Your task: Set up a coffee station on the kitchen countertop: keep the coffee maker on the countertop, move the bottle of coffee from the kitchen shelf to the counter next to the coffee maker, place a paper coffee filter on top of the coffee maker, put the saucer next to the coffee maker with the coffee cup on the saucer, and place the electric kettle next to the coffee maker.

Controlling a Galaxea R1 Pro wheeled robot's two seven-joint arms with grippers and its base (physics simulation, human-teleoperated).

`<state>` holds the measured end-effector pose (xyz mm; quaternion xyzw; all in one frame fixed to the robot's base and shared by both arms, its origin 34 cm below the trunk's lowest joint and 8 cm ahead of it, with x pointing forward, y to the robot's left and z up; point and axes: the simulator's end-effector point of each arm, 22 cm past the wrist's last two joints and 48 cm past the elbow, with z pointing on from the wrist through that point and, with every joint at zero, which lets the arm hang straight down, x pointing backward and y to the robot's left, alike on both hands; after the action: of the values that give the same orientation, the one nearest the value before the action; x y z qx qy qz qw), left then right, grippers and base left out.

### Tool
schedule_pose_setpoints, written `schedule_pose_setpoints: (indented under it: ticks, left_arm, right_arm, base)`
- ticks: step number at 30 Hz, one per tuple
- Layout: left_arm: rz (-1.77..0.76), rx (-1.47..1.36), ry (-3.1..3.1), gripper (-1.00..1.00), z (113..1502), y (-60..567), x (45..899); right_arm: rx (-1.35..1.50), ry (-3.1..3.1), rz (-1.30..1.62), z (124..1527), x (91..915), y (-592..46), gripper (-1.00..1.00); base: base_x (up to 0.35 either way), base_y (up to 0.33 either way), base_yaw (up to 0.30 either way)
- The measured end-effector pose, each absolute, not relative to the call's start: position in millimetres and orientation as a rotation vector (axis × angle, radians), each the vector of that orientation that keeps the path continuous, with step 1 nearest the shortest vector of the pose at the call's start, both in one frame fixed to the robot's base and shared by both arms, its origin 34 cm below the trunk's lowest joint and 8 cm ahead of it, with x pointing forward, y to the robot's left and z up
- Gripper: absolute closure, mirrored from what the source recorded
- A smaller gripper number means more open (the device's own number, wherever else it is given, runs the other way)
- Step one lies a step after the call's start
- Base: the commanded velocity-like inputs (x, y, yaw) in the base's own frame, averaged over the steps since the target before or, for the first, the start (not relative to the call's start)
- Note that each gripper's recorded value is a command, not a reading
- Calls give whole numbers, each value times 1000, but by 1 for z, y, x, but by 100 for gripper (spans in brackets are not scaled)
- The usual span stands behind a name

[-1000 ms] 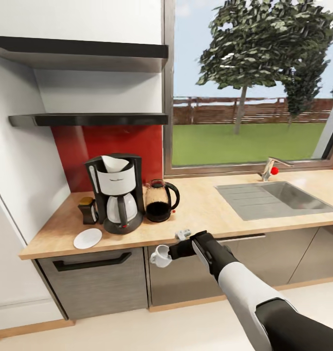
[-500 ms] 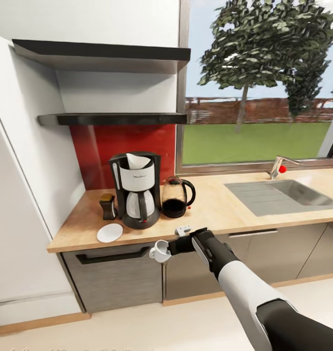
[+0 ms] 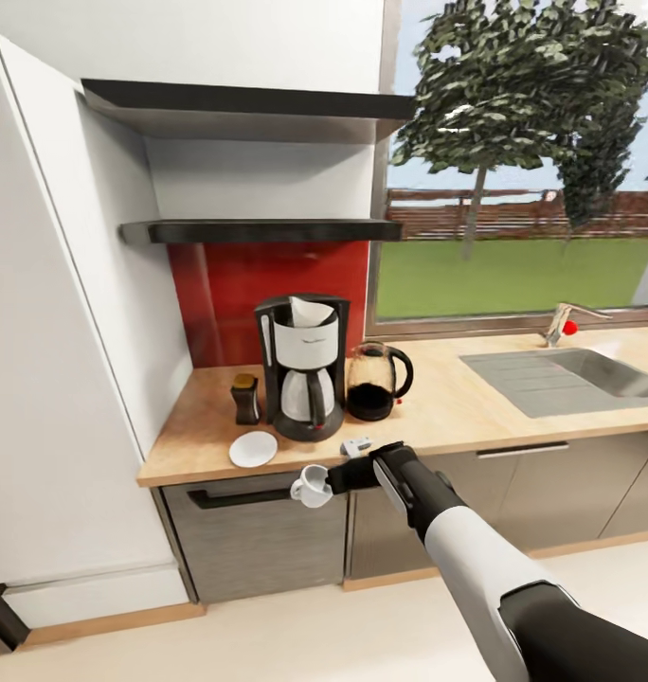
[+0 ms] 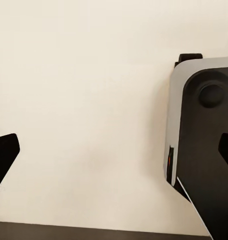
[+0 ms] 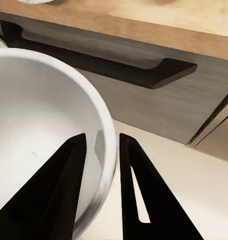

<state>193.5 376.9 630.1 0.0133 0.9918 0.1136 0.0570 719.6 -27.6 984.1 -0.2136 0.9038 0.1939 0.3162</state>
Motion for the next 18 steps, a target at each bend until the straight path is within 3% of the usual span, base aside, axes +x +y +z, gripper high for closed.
schedule_pose_setpoints:
  ticks: [18]
  left_arm:
    - [343,39,3008,-100,630,376,194]
  right_arm:
    - [-560,2378,502,985,721,-29,100]
  base:
    - [142,329,0]
